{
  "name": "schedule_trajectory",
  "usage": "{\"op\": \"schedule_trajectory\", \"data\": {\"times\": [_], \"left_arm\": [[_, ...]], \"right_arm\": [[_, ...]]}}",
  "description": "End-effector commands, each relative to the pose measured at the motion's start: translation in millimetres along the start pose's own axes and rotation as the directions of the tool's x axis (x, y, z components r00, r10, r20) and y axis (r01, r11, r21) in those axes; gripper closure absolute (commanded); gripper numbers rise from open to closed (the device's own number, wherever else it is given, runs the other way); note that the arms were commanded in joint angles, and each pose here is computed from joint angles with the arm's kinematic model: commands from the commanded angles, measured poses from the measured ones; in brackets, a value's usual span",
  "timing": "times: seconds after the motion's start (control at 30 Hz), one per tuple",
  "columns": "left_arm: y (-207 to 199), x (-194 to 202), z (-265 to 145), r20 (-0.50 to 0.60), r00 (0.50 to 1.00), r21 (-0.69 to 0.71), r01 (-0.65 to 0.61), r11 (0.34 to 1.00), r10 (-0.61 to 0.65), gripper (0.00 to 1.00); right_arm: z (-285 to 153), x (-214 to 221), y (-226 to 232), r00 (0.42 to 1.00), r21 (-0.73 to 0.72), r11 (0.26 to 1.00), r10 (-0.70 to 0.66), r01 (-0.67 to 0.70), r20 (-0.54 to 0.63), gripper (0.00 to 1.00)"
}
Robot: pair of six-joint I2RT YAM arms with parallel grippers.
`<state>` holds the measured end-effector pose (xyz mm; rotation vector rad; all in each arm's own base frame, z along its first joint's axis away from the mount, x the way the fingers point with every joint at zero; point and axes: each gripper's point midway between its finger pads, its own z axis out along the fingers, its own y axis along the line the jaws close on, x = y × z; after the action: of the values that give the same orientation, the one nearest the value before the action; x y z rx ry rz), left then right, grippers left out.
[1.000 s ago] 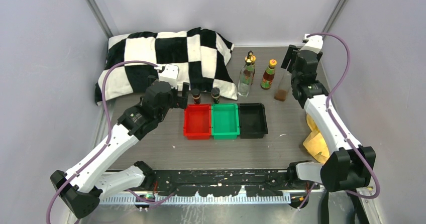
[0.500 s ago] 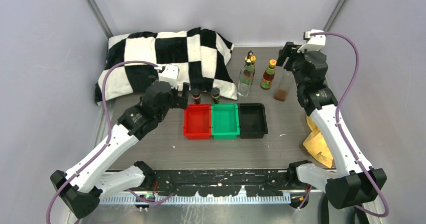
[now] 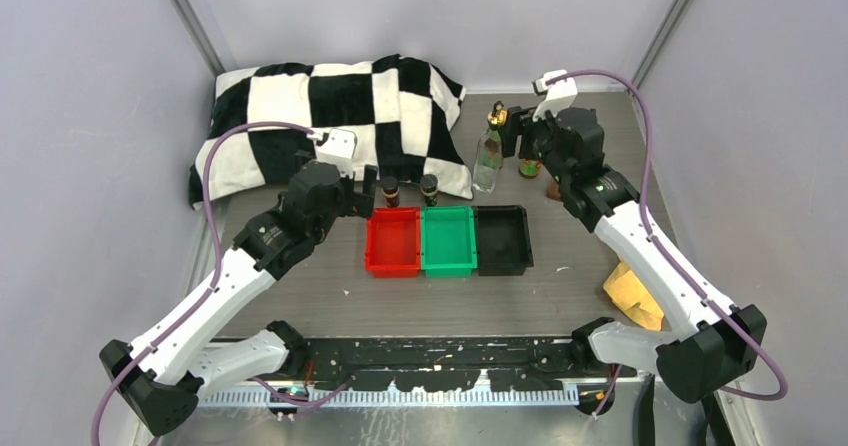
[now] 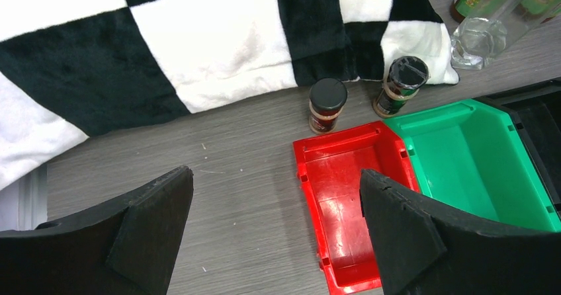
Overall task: Organize the condiment bottles
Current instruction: Pick up the bottle from the center of the board.
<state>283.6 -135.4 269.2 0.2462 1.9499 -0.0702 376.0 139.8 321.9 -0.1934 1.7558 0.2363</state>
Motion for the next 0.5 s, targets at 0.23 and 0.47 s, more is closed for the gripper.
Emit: {"op": "schedule_trajectory", "data": {"times": [0.23, 0.47], "left_arm": [[-4, -14, -6, 0.063, 0.997, 0.030, 0.040, 0.999, -0.042, 0.03], [-3, -15, -7, 0.066, 0.997, 0.031, 0.042, 0.999, -0.044, 0.03]], "right_arm": [[7, 6, 8, 1.000, 0.006, 1.000, -0.026, 0.026, -0.002, 0.29], [16, 17, 23, 0.997, -0.064, 0.996, -0.064, 0.062, -0.038, 0.29]]}}
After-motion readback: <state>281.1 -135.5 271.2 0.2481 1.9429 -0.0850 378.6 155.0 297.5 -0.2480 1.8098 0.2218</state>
